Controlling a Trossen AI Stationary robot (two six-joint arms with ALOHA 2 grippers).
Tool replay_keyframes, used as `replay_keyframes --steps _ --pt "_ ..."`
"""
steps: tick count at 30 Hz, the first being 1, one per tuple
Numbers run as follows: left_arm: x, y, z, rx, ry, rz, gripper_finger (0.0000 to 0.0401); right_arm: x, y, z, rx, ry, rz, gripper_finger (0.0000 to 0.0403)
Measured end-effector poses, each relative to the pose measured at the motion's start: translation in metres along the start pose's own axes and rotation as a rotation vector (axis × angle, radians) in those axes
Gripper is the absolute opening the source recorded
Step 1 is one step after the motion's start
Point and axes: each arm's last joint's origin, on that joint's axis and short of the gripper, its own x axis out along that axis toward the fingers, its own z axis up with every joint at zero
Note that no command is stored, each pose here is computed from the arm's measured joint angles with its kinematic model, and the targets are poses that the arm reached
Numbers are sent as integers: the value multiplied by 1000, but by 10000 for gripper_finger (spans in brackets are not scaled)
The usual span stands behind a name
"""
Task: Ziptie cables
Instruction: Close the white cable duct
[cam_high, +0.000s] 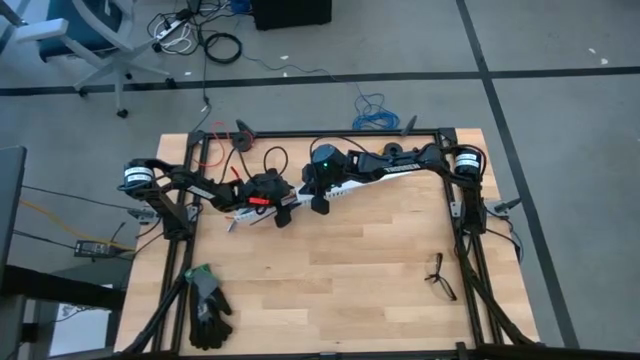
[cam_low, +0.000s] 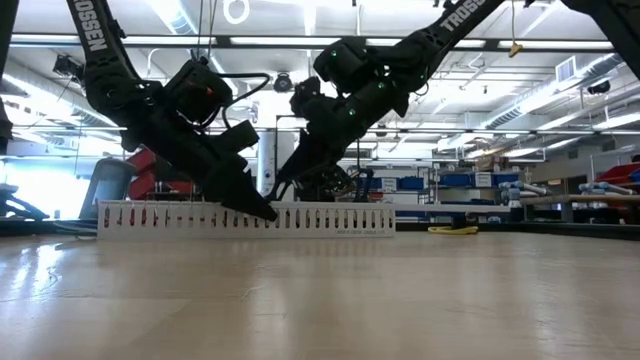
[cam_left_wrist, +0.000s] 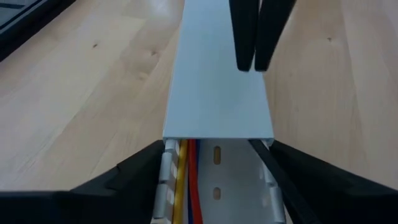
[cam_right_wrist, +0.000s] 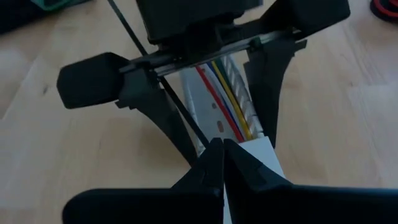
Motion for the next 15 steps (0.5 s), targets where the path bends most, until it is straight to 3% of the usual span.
replay_keyframes --steps 15 --pt "-14 1 -2 1 65 -2 296 0 0 -4 20 45 -11 0"
